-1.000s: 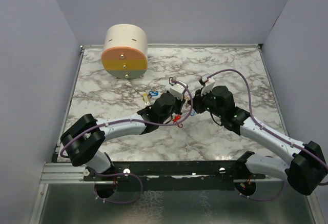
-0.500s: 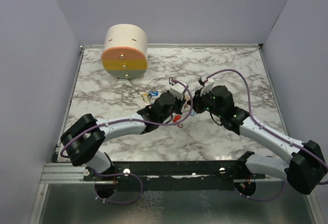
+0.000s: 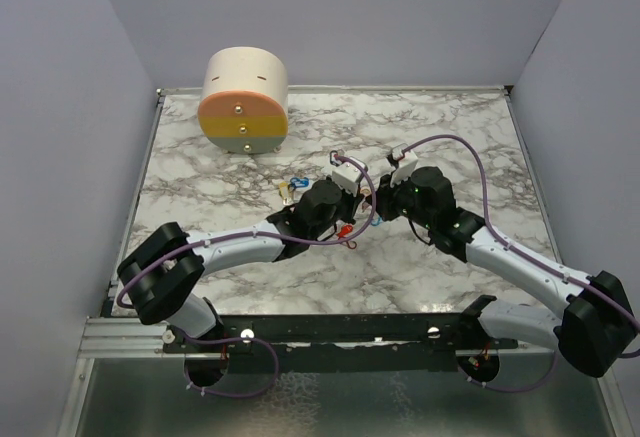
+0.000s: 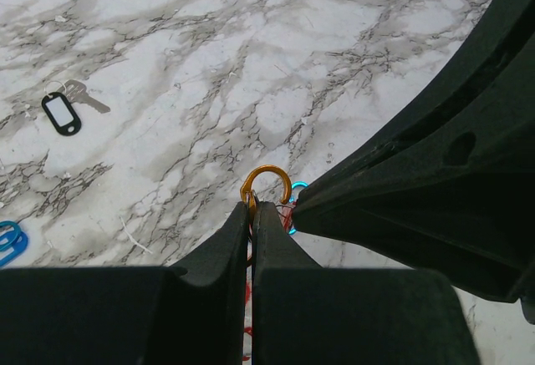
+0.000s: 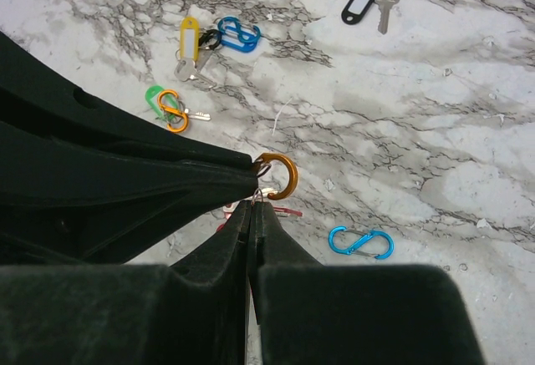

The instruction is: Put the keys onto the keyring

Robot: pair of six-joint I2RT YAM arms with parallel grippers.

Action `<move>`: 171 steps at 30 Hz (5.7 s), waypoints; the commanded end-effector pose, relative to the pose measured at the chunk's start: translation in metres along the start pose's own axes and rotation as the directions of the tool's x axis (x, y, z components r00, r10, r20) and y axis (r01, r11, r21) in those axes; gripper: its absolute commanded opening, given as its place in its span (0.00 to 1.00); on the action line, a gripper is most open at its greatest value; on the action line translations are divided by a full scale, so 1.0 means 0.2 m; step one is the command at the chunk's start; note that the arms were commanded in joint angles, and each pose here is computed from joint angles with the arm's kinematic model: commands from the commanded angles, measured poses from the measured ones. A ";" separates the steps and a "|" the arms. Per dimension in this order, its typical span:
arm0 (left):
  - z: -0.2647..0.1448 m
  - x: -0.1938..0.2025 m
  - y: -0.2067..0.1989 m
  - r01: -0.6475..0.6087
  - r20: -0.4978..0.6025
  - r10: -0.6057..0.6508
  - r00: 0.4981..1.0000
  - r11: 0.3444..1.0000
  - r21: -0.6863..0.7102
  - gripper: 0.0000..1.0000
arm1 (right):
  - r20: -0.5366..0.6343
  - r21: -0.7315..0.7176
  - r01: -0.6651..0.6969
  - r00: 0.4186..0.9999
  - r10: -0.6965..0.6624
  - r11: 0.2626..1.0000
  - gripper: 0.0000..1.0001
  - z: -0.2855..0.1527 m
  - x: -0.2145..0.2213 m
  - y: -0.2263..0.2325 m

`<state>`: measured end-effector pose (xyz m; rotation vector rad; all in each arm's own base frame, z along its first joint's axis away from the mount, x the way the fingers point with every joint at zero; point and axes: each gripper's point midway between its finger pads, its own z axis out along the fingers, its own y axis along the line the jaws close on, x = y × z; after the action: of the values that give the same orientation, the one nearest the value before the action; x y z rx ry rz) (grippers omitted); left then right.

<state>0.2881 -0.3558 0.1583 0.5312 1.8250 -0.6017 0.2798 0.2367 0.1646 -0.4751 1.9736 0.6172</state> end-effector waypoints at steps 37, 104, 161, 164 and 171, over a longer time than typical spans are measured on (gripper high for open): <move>0.02 -0.09 -0.05 0.013 0.026 -0.015 1.000 0.998 0.057 0.00 | 0.035 -0.026 0.043 0.999 -0.042 0.999 0.01 -0.01 -0.04 0.02; -0.07 -0.10 -0.02 -0.023 -0.024 0.025 0.999 0.998 0.064 0.00 | 0.042 0.151 0.046 0.998 -0.053 0.988 0.01 -0.04 -0.05 -0.13; 0.00 -0.08 -0.03 -0.024 -0.127 0.033 0.991 0.997 0.071 0.00 | 0.062 0.134 0.055 0.996 -0.064 0.989 0.01 -0.05 -0.07 -0.12; 0.00 -0.08 -0.03 -0.021 -0.129 0.030 0.991 0.998 0.064 0.13 | 0.064 0.137 0.054 0.996 -0.063 0.989 0.01 -0.05 -0.07 -0.12; -0.02 -0.08 0.00 -0.014 -0.112 0.019 0.994 0.999 0.043 0.57 | 0.061 0.143 0.051 0.996 -0.060 0.988 0.01 -0.05 -0.06 -0.13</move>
<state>0.2853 -0.3575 0.1647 0.6494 1.9373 -0.6071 0.2904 0.2156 0.1685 -0.4311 1.9458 0.4747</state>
